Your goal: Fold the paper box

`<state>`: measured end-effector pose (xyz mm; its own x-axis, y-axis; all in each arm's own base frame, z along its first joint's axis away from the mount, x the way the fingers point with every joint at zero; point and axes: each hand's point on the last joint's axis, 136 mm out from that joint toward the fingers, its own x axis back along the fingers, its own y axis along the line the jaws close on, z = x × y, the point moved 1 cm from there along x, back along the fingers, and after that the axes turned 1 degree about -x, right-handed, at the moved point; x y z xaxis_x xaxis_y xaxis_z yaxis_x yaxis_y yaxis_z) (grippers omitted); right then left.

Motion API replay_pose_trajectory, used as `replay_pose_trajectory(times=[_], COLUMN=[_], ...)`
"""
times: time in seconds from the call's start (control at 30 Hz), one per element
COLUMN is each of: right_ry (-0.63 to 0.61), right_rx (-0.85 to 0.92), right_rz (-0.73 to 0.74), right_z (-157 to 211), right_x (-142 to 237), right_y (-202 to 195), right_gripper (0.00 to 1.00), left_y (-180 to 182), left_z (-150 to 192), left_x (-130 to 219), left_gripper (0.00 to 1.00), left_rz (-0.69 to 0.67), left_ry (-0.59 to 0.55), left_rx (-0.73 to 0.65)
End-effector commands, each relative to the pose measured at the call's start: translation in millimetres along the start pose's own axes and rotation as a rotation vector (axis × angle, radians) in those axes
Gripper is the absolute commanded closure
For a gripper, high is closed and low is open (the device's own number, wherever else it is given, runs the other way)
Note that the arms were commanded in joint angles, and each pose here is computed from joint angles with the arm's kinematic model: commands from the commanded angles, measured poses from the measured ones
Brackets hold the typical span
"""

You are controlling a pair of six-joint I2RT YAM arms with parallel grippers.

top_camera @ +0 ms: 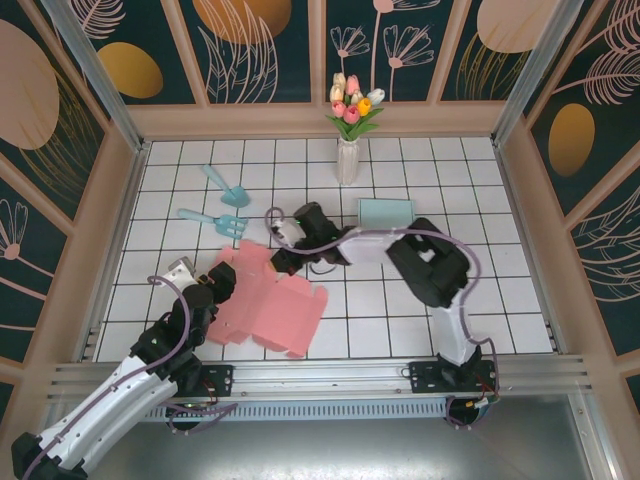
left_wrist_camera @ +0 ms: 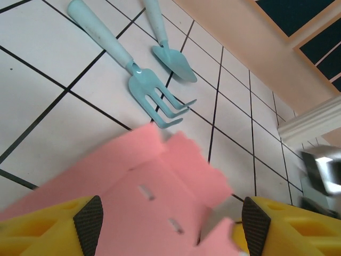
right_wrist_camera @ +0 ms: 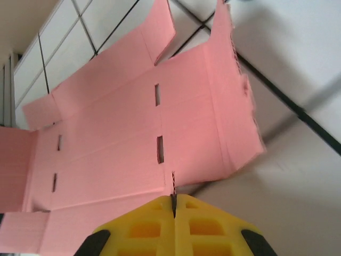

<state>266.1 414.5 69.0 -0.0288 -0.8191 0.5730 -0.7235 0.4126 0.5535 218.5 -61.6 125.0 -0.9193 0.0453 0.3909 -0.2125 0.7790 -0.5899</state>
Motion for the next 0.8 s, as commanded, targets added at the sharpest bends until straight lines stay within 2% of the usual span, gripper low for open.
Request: replay_pose_trajectory(times=[0.0, 0.13, 0.27, 0.3, 0.37, 0.43, 0.57, 0.77], right_ry=[-0.237, -0.367, -0.433, -0.448, -0.47, -0.475, -0.478, -0.495], right_rx=[-0.076, -0.234, -0.312, -0.325, -0.33, -0.323, -0.292, -0.244], right_rz=[0.097, 0.321, 0.51, 0.536, 0.56, 0.56, 0.574, 0.64], right_z=[-28.8, -0.1, 32.6, 39.1, 45.1, 45.2, 40.7, 36.8], right_x=[51.8, 102.4, 133.1, 138.8, 147.3, 152.5, 162.3, 176.4], right_y=[-10.5, -56.4, -85.5, -88.3, -89.6, -85.0, -75.4, -64.6], right_gripper=[1.0, 1.0, 1.0, 0.97, 0.78, 0.66, 0.57, 0.53], left_y=[-2.2, -9.8, -17.5, -20.7, -27.8, -33.6, -40.2, -45.0], left_z=[4.6, 13.2, 25.5, 28.5, 36.6, 43.3, 55.4, 69.7], left_x=[-3.7, -10.8, -19.5, -21.6, -25.5, -29.3, -37.6, -48.7], left_gripper=[0.28, 0.28, 0.28, 0.28, 0.27, 0.27, 0.26, 0.27], left_rz=[0.012, 0.031, 0.052, 0.063, 0.094, 0.111, 0.114, 0.095], left_ry=[0.011, 0.049, 0.1, 0.113, 0.148, 0.181, 0.237, 0.3], left_rx=[-0.007, -0.014, -0.029, -0.03, -0.036, -0.045, -0.065, -0.095])
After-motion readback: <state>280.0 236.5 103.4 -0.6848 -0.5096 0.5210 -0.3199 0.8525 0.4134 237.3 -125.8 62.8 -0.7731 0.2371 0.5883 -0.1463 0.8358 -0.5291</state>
